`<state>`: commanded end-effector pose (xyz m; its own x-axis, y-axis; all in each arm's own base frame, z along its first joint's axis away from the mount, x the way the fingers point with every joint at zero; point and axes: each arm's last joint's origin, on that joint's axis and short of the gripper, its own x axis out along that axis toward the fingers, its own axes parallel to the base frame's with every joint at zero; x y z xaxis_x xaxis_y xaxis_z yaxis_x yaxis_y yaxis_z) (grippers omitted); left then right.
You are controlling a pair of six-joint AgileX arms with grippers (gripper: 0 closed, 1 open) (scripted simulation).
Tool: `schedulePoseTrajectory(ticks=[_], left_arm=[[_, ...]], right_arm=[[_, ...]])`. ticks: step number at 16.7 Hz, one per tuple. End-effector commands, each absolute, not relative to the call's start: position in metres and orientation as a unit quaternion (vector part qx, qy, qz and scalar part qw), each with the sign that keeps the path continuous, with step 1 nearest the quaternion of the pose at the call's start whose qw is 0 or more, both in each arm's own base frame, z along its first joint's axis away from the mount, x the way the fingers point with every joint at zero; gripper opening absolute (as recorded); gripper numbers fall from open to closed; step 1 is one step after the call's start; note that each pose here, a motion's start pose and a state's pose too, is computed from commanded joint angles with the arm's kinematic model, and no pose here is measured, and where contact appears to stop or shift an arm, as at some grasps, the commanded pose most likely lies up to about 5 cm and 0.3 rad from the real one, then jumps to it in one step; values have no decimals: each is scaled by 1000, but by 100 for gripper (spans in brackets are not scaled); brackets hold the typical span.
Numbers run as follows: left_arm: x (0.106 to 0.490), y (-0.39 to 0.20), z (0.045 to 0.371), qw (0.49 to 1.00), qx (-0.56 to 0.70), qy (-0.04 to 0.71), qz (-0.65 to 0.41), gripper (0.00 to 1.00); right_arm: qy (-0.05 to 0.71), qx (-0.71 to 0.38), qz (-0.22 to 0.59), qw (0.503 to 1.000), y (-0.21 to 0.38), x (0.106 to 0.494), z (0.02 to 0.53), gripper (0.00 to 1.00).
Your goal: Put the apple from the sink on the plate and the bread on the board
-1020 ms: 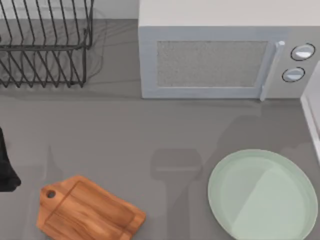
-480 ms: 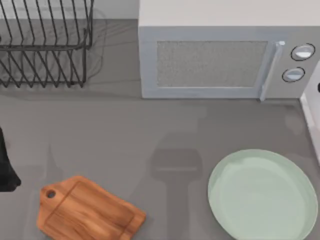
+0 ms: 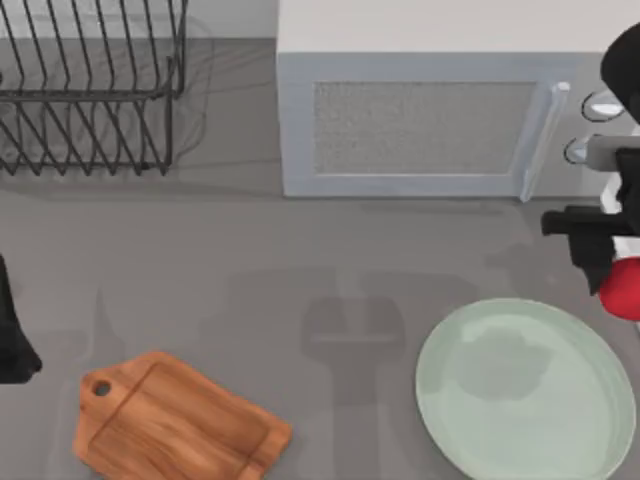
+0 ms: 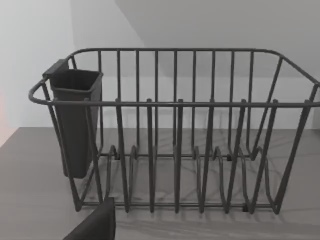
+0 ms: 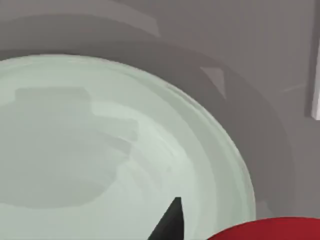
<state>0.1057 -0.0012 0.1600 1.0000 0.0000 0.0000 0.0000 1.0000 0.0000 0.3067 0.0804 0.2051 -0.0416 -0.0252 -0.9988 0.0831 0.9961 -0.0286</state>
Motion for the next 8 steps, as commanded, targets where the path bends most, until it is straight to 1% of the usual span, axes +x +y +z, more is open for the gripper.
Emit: schedulePoseTrajectory(ticks=[4,8], left_arm=[[106,-1,160,1000,0,0,0,100],[106,-1,160,1000,0,0,0,100]], right_arm=[[716,10,-25,698,124,273,219,0],[709,5,-8,705,151,249,228,0]])
